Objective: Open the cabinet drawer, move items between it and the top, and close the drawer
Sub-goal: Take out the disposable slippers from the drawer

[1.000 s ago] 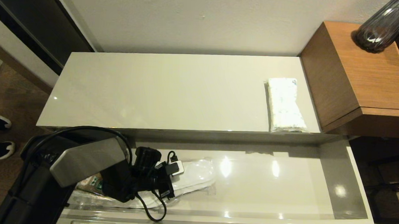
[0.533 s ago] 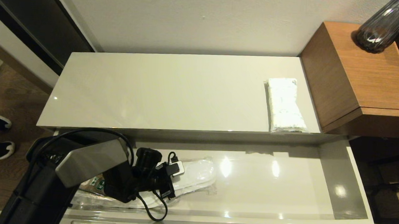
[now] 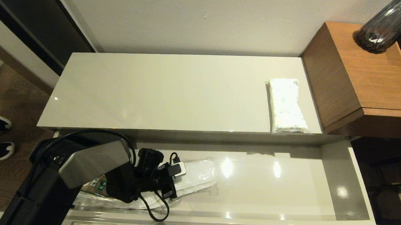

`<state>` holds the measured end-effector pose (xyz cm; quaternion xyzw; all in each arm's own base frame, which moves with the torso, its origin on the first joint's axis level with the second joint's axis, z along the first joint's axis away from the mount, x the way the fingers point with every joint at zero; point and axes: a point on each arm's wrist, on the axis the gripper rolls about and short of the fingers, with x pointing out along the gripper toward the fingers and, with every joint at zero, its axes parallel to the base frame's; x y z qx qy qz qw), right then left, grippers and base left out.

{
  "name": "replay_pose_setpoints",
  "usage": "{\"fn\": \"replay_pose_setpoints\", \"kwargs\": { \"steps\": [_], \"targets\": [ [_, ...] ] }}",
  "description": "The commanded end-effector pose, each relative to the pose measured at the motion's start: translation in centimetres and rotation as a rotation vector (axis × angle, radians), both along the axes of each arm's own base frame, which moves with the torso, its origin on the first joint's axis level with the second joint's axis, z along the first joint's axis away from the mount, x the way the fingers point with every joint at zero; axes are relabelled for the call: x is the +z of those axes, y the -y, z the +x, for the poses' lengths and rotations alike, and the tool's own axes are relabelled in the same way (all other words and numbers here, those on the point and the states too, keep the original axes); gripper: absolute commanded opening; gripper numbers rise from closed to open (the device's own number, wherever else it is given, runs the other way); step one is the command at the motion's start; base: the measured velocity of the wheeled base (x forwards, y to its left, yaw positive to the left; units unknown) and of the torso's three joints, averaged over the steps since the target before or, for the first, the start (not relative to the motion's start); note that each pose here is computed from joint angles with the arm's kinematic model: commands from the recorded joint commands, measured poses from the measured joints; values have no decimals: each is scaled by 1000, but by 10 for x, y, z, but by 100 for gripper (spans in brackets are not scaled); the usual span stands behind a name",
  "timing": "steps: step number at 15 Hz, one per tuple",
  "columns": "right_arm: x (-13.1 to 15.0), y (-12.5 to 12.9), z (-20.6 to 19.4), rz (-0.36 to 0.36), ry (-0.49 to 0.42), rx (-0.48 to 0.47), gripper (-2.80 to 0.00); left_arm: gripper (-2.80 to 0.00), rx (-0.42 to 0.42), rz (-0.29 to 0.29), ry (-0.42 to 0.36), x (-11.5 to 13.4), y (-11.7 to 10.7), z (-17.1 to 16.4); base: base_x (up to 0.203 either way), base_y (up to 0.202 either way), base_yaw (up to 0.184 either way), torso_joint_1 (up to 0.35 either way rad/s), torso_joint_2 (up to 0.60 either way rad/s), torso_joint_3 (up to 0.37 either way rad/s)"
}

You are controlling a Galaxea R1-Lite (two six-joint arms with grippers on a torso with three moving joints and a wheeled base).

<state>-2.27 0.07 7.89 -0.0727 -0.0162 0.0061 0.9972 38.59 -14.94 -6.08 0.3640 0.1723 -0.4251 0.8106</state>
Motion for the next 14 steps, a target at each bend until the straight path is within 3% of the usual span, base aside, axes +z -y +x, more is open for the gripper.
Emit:
{"fn": "replay_pose_setpoints", "kwargs": {
  "steps": [1, 7, 10, 14],
  "targets": [
    [0, 0, 0, -1, -1, 0, -280, 0, -23, 5, 13, 1, 0, -1, 0, 0, 0, 0, 0, 0],
    [0, 0, 0, -1, -1, 0, -280, 0, -39, 4, 16, 0, 3, -1, 0, 0, 0, 0, 0, 0],
    [0, 0, 0, -1, -2, 1, -280, 0, -60, 30, 40, -2, 2, 0, 0, 0, 0, 0, 0, 0],
    [0, 0, 0, -2, -2, 0, -280, 0, -63, 22, 79, -3, 6, 6, 0, 0, 0, 0, 0, 0]
  ]
}}
